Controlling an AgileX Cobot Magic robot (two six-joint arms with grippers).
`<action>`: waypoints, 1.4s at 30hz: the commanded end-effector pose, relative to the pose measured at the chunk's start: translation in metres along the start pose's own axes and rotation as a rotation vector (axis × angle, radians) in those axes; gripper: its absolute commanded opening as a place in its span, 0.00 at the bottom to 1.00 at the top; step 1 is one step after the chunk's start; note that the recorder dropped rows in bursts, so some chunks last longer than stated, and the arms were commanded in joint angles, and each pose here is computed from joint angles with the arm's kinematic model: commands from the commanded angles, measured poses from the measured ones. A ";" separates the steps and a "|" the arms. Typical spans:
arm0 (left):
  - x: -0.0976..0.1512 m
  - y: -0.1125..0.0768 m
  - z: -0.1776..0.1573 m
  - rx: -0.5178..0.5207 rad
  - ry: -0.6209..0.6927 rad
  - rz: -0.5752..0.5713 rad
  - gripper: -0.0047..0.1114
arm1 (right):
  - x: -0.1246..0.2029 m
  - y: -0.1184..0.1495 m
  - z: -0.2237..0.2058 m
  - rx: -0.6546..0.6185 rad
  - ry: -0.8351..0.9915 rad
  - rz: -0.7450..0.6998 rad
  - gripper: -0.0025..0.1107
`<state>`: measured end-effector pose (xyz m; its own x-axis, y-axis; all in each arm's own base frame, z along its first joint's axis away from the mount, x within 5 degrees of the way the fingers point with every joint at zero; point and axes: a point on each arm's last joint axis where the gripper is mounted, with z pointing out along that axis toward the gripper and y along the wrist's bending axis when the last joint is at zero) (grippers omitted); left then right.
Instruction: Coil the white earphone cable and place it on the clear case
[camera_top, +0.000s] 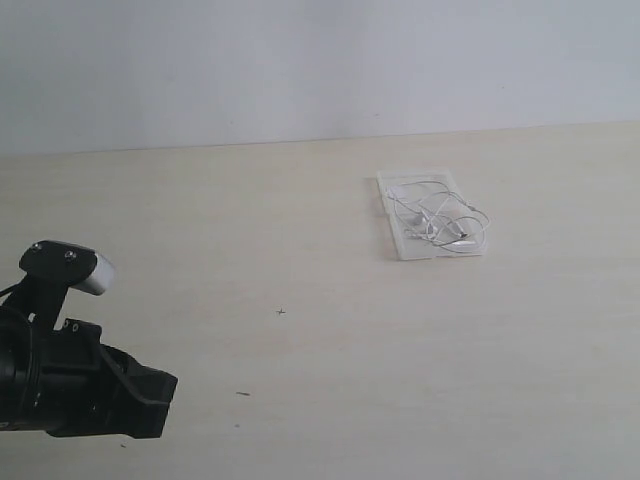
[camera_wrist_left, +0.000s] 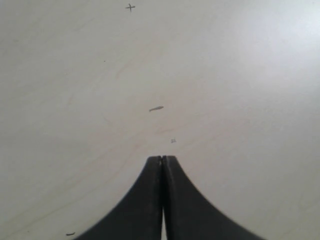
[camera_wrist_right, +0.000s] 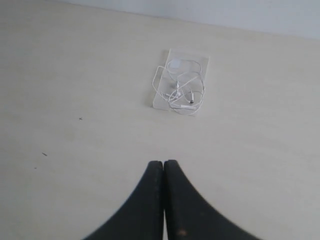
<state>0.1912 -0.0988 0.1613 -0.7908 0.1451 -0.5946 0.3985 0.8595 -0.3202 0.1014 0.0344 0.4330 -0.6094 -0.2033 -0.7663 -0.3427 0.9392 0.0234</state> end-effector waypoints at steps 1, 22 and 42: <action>-0.002 0.000 0.000 0.000 -0.009 -0.002 0.04 | 0.005 0.001 -0.018 0.013 -0.092 -0.014 0.02; -0.002 0.000 0.000 0.000 -0.009 -0.002 0.04 | 0.131 0.005 -0.029 0.185 -0.661 0.004 0.02; -0.002 0.000 0.000 0.000 -0.009 -0.002 0.04 | 0.208 -0.015 0.109 0.222 -0.521 0.021 0.02</action>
<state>0.1912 -0.0988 0.1613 -0.7908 0.1451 -0.5946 0.3985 0.8595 -0.3202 0.0561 0.0085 0.2099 -0.1978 -0.0946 -0.9757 -0.1562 0.9857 -0.0639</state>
